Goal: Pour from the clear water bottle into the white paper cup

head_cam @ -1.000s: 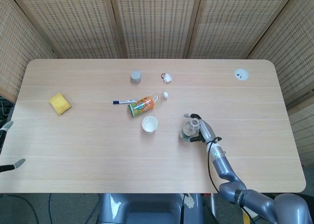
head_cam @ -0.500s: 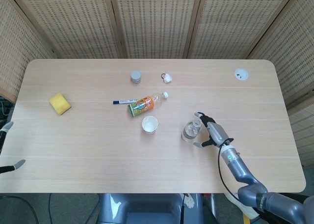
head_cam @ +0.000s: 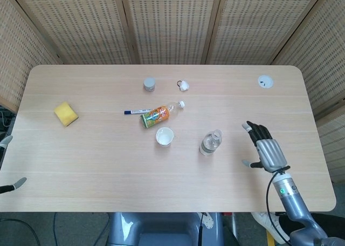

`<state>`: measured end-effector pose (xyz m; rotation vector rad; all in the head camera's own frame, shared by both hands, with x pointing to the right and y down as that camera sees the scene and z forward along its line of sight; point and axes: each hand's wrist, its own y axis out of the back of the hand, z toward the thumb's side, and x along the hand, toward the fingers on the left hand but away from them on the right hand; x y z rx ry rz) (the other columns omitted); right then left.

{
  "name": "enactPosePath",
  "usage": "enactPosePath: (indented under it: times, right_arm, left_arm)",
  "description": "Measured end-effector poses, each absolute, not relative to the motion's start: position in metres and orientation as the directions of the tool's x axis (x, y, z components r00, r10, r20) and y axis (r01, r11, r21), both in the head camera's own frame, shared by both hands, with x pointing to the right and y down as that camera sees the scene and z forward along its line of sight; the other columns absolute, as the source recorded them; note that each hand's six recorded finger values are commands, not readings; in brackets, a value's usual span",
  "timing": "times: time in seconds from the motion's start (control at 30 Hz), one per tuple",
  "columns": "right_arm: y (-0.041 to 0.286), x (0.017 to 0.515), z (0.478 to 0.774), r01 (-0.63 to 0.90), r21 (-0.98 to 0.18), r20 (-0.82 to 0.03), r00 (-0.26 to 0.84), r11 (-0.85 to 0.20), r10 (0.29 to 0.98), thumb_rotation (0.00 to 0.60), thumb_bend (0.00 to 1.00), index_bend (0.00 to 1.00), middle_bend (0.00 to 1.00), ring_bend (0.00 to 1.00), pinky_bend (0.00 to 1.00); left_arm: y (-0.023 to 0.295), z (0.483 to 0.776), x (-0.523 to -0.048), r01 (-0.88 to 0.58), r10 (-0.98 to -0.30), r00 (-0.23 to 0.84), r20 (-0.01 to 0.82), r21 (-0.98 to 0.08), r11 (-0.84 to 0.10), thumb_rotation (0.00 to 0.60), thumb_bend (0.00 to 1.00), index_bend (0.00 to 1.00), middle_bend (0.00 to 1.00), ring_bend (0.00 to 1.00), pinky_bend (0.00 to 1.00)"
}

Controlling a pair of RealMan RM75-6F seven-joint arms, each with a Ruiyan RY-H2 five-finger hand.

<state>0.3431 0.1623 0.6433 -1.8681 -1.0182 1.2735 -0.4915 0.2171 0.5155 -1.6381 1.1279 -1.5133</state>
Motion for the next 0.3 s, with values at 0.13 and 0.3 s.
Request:
enactPosePath:
  times: [0.13, 0.3]
  right_arm:
    - [0.173, 0.355, 0.622, 0.176, -0.9, -0.358, 0.22, -0.398, 0.907, 0.6, 0.0, 0.0, 0.0, 0.0, 0.0]
    - [0.188, 0.369, 0.602, 0.087, -0.937, -0.316, 0.203, -0.338, 0.927, 0.6, 0.0, 0.0, 0.0, 0.0, 0.0]
  left_arm:
    - [0.219, 0.516, -0.49, -0.157, -0.896, -0.027, 0.442, -0.887, -0.433, 0.6, 0.04, 0.0, 0.0, 0.0, 0.0]
    - [0.222, 0.519, -0.488, -0.139, -0.898, -0.034, 0.438, -0.892, -0.43, 0.6, 0.04, 0.0, 0.0, 0.0, 0.0]
